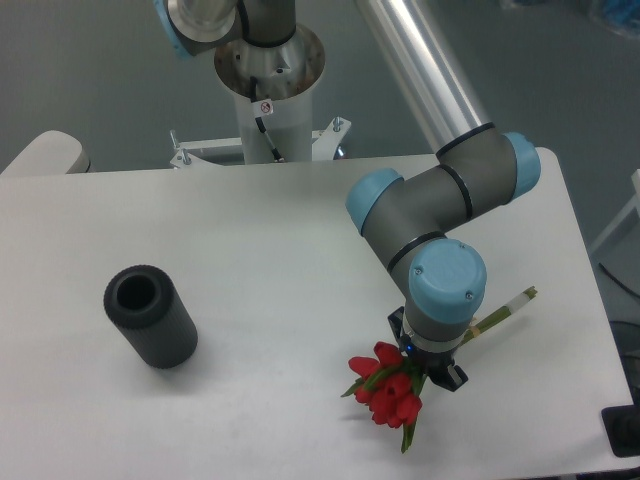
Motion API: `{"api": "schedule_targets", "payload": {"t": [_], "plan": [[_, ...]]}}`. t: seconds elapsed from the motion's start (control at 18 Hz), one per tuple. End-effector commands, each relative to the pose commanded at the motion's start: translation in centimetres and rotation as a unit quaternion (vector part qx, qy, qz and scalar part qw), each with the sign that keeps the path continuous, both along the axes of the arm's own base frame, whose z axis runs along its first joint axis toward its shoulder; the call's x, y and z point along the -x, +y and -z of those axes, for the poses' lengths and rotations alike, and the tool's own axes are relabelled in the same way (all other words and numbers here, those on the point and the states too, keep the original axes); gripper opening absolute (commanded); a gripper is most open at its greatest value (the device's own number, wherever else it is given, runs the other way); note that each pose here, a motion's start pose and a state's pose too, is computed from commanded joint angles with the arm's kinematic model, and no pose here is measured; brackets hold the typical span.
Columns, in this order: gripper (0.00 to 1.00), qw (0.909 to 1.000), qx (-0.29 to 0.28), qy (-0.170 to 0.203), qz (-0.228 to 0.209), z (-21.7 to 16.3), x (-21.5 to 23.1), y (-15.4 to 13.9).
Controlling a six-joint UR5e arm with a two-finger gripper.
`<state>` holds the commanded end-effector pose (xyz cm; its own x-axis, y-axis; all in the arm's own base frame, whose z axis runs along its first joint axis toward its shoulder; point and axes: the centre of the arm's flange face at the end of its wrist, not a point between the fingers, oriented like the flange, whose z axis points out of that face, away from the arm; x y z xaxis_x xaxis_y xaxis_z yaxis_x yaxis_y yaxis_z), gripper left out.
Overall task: Place the flowers on the table
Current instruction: 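Move the gripper holding the red tulips down toward the table surface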
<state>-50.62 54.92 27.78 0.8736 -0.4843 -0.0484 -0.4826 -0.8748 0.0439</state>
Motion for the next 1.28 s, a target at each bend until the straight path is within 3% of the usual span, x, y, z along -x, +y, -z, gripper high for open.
{"api": "schedule_targets", "payload": {"t": [0.83, 1.28], "plan": [[0.02, 1.0, 0.005, -0.008, 0.001, -0.9, -2.0, -1.4], [0.03, 0.9993, 0.019, -0.032, 0.005, -0.3, -6.4, -4.7]]}}
